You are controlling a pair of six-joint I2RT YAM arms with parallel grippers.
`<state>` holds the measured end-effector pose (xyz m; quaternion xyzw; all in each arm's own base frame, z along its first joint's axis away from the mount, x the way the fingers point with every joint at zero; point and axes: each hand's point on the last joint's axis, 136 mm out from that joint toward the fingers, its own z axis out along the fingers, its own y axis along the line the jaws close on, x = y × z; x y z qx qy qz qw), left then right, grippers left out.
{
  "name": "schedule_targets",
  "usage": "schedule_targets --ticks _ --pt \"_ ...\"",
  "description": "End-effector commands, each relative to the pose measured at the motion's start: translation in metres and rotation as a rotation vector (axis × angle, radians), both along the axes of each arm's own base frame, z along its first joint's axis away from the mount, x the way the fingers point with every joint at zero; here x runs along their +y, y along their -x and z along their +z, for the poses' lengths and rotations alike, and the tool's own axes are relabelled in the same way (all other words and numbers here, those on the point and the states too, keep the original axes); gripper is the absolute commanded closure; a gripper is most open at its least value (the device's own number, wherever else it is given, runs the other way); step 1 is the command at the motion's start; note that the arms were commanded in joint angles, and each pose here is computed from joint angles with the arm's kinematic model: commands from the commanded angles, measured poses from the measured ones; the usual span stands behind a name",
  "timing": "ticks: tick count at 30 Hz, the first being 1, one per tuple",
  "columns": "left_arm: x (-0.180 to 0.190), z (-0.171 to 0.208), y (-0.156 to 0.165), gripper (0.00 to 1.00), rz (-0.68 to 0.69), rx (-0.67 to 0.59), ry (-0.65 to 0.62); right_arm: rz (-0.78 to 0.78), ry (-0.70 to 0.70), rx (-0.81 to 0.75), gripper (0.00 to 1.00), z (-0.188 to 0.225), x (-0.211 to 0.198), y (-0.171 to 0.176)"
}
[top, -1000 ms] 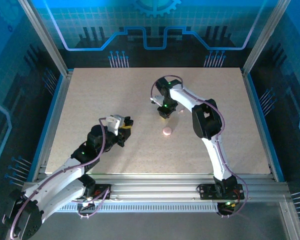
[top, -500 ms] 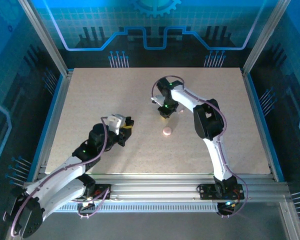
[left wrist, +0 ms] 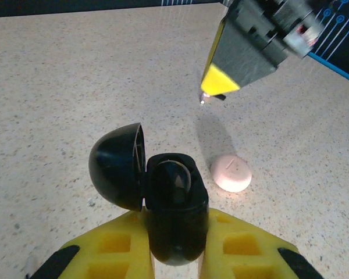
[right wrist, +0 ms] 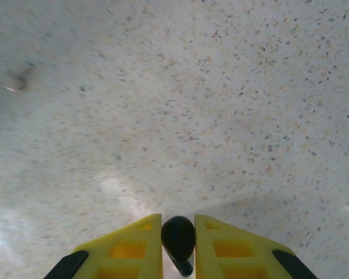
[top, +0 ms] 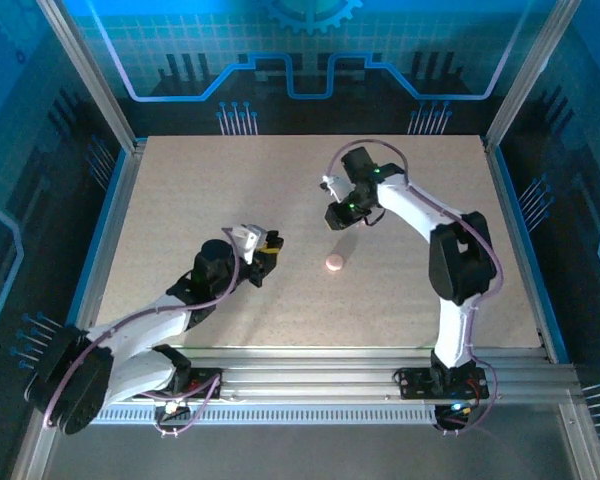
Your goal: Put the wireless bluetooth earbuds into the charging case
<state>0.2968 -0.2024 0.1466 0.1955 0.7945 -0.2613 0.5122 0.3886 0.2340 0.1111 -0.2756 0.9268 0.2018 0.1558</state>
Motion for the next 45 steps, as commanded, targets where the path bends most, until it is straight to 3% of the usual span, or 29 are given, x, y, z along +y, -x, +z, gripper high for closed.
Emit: schedule_targets --ticks 1,12,17,23,32,45 --pt "-0.022 0.027 -0.010 0.88 -0.076 -0.125 0.084 -0.085 -0.206 0.016 0.83 0.034 0.004 0.009" --pt "-0.053 0.031 -0.019 0.88 -0.181 -0.217 0.133 -0.229 -0.503 0.013 0.82 0.098 0.005 0.034" --pt "-0.062 0.043 -0.018 0.88 -0.207 -0.256 0.171 -0.270 -0.600 -0.069 0.82 0.123 0.009 0.036" --pt "-0.069 0.059 -0.016 0.88 -0.225 -0.286 0.194 -0.249 -0.659 -0.216 0.81 0.152 0.015 0.037" --pt "-0.063 0.087 -0.019 0.88 -0.179 -0.329 0.245 -0.173 -0.766 -0.288 0.81 0.176 0.041 0.043" --pt "-0.060 0.107 -0.021 0.87 -0.155 -0.352 0.314 -0.115 -0.803 -0.327 0.81 0.176 0.066 0.049"
